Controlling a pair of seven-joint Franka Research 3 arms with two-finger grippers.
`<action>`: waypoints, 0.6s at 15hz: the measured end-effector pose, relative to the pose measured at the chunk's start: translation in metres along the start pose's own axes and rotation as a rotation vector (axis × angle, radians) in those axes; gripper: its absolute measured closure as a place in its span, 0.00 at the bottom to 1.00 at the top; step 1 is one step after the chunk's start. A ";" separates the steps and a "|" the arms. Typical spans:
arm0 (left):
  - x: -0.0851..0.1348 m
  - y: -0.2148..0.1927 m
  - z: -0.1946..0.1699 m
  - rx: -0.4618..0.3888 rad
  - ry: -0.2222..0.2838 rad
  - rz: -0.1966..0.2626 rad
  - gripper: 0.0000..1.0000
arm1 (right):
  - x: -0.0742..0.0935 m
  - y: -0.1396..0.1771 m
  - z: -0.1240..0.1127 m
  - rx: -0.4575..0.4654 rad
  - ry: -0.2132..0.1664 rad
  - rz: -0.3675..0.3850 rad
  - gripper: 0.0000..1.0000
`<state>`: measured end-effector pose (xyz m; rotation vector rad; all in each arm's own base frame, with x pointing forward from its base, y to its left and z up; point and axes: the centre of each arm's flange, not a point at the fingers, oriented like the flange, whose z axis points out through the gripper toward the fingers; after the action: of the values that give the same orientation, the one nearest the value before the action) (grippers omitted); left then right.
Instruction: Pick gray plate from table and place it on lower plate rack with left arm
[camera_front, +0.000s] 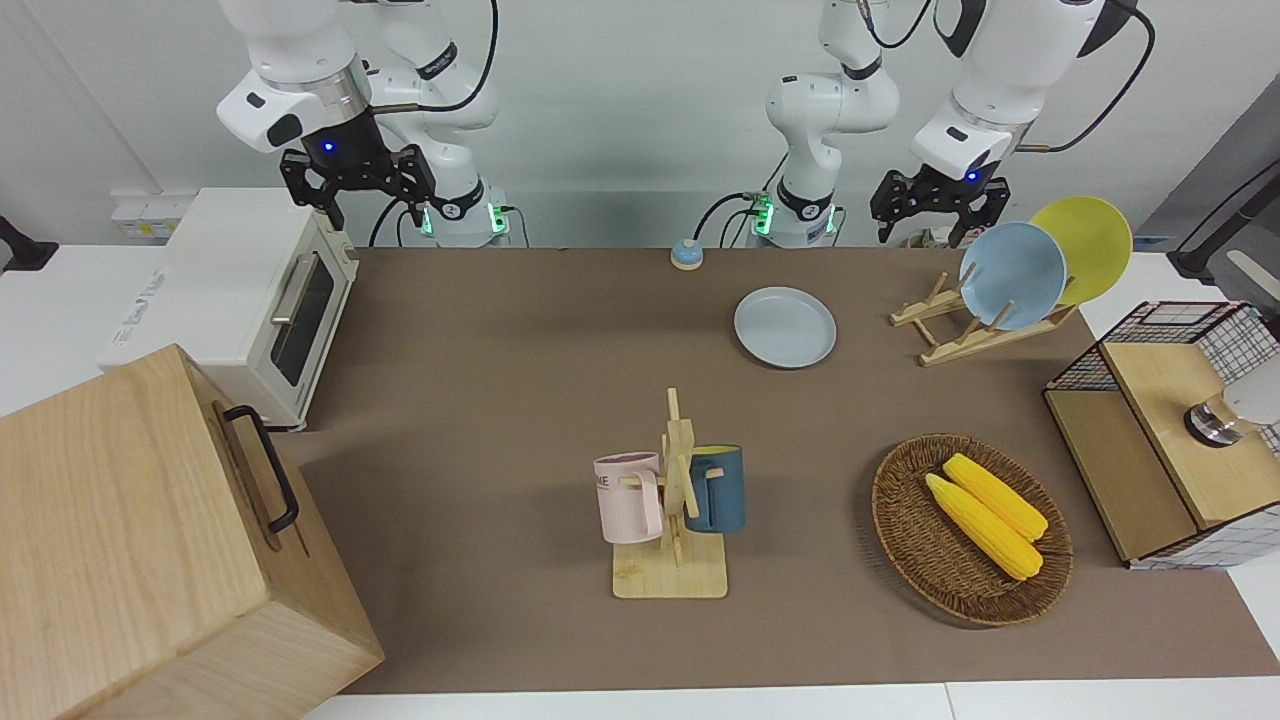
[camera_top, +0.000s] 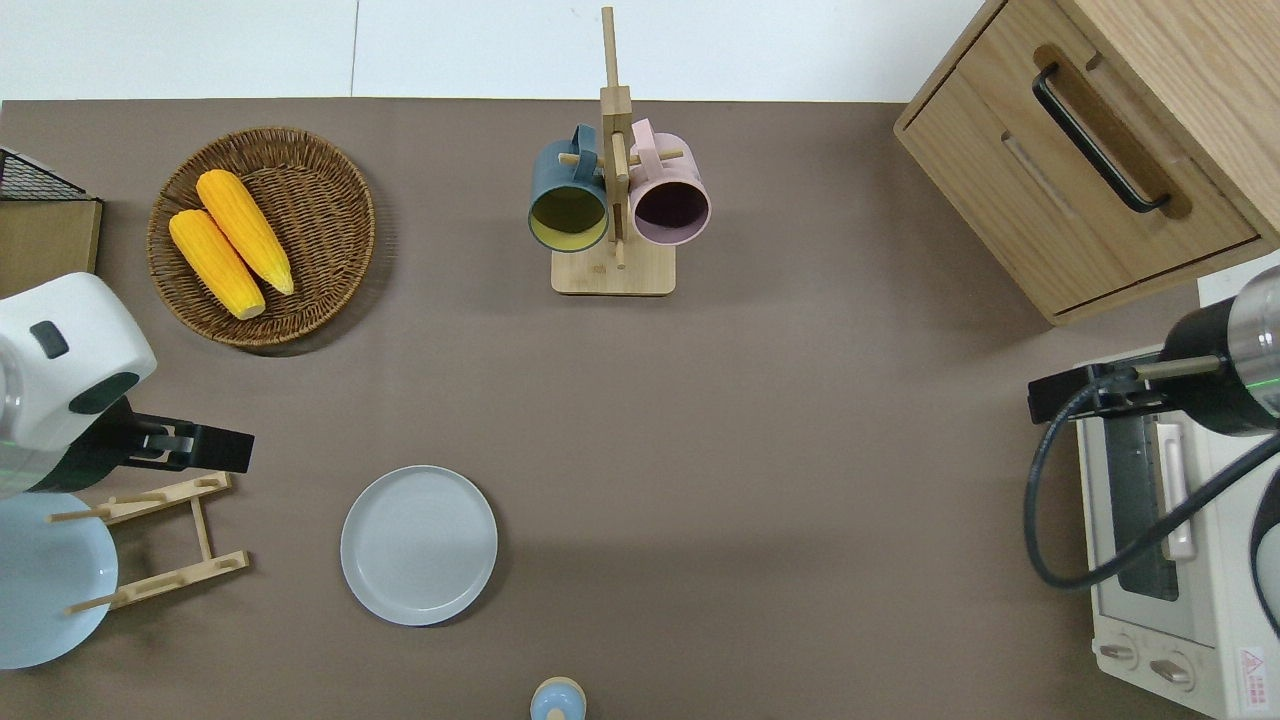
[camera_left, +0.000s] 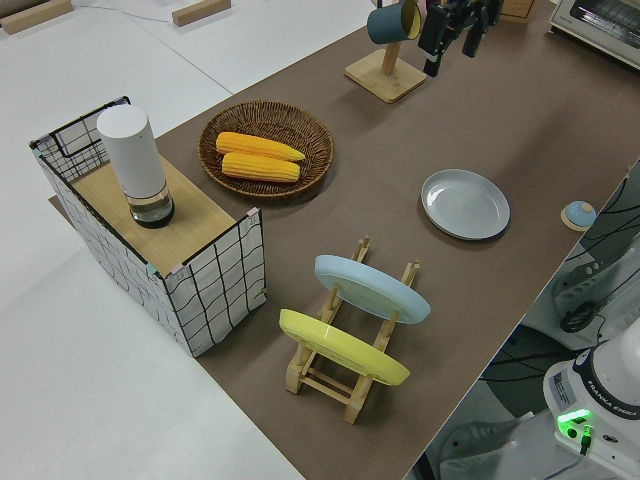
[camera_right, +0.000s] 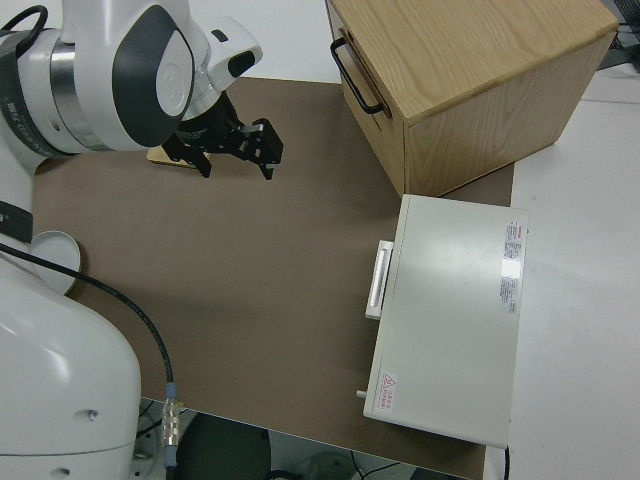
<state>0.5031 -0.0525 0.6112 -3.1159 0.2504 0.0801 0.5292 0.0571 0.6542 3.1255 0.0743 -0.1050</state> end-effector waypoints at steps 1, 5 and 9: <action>0.001 -0.002 0.001 -0.001 0.001 -0.003 0.00 | 0.000 0.000 0.000 0.000 0.000 0.000 0.01; 0.002 -0.008 -0.001 -0.002 0.015 -0.014 0.00 | 0.000 0.000 0.000 0.000 0.000 0.000 0.01; 0.001 -0.014 -0.001 -0.004 0.015 -0.025 0.00 | 0.000 0.000 0.000 0.000 0.000 0.000 0.01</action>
<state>0.5067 -0.0389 0.6124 -3.1241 0.2119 0.0564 0.5292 0.0571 0.6542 3.1254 0.0743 -0.1050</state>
